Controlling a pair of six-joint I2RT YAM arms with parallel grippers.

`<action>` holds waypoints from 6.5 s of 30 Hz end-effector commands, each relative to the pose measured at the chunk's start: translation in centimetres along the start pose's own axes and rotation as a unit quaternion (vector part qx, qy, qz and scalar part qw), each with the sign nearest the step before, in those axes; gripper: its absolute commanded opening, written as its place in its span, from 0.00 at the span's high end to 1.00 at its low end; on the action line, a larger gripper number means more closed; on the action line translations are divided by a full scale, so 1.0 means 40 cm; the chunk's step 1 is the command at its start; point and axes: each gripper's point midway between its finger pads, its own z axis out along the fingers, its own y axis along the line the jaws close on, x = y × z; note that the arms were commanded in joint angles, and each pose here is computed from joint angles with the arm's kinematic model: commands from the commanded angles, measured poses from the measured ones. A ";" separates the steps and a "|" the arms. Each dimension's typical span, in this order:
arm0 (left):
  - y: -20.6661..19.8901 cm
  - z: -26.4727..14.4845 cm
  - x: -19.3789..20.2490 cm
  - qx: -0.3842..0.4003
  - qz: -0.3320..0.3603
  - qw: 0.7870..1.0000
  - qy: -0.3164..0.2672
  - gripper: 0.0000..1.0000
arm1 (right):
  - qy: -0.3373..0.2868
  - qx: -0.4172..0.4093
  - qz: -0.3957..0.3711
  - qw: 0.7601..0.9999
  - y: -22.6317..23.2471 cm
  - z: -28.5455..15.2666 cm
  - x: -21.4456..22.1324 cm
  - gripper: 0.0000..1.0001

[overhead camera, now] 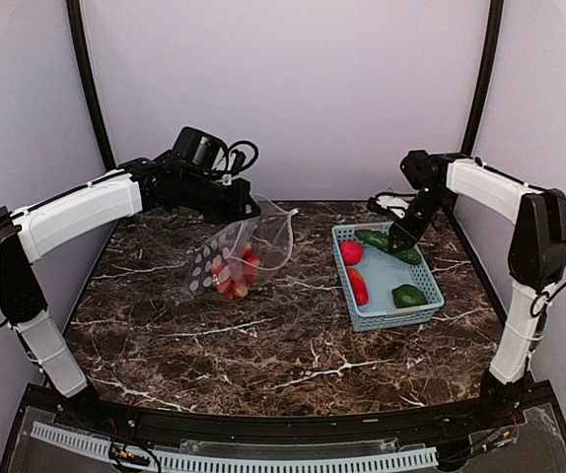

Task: Place the food in the zip-top bag and seal the zipper
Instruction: Pick up the fake vegetable from the bin, then place the fake vegetable in the zipper food storage bag, then pick up the fake vegetable from the bin, then place the fake vegetable in the zipper food storage bag.

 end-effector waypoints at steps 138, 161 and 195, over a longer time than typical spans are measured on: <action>-0.116 -0.095 0.127 0.046 0.053 0.997 0.032 0.99 | -0.115 0.002 -0.011 0.993 0.159 -0.108 0.041 0.58; -0.176 -0.053 0.018 0.074 -0.003 0.996 -0.050 0.99 | -0.423 -0.296 -0.172 0.839 0.530 -0.516 -0.330 0.58; -0.157 -0.071 0.029 0.075 -0.016 0.995 -0.065 0.99 | -0.363 -0.224 -0.184 0.885 0.586 -0.348 -0.412 0.35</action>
